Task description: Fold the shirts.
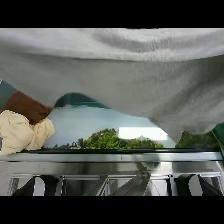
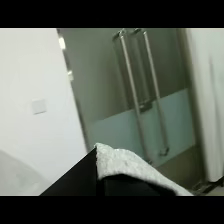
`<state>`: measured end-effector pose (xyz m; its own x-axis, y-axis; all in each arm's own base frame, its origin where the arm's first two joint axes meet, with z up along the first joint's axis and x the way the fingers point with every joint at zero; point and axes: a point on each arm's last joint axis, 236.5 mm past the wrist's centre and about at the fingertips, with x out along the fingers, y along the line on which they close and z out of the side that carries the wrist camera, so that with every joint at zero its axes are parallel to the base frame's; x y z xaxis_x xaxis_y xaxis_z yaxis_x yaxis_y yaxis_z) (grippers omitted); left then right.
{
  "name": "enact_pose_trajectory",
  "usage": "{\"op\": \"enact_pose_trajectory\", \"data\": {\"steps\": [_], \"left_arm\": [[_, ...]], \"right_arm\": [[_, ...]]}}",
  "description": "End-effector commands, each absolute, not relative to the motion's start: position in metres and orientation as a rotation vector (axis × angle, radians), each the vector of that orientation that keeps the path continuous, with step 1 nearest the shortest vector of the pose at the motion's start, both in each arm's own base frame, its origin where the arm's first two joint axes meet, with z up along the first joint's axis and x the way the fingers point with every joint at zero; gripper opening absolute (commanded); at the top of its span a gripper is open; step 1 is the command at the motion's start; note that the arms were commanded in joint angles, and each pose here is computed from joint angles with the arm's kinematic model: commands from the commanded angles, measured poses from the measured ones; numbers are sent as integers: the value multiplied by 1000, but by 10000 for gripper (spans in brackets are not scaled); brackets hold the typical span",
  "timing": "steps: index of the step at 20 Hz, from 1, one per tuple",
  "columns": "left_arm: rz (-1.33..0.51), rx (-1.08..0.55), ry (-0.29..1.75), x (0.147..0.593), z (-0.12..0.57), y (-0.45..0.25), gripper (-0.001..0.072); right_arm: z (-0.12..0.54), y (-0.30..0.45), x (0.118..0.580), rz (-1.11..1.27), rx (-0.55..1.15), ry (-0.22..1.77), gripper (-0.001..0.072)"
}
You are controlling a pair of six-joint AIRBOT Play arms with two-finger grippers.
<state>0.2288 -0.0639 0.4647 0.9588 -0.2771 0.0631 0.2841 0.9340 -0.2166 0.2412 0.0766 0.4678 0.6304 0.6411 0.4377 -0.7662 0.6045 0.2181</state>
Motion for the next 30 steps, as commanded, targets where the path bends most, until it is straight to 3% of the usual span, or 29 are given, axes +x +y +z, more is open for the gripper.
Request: {"op": "enact_pose_trajectory", "data": {"steps": [1,6,10,13,17,20,21,22,23,26,27,28,30], "left_arm": [[-210,-211,-37,232,470,-47,24],[-520,-450,373,320,341,-50,23],[-565,-576,799,392,177,-57,21],[-598,-640,965,437,84,-63,18],[-621,-676,1044,497,26,-62,9],[-615,-643,997,532,24,-62,10],[-617,-644,996,538,24,-63,11],[-640,-638,1004,540,25,-65,32],[-670,-630,1017,538,28,-67,193],[-682,-666,1071,529,48,-44,711],[-640,-689,1111,522,53,-25,705],[-611,-707,1173,509,54,-9,703],[-563,-723,1334,471,46,11,642]], "right_arm": [[476,67,242,647,264,-389,17],[374,71,332,691,280,-27,17],[238,77,432,684,416,321,17],[134,78,483,663,592,511,16],[72,64,531,625,842,467,17],[50,55,547,591,903,462,18],[44,53,549,581,907,469,70],[42,49,550,569,908,469,303],[43,43,549,563,906,463,416],[45,0,532,497,928,536,415],[42,-18,517,463,934,601,408],[38,-31,497,454,916,673,308],[21,-50,445,429,853,878,289]]}}
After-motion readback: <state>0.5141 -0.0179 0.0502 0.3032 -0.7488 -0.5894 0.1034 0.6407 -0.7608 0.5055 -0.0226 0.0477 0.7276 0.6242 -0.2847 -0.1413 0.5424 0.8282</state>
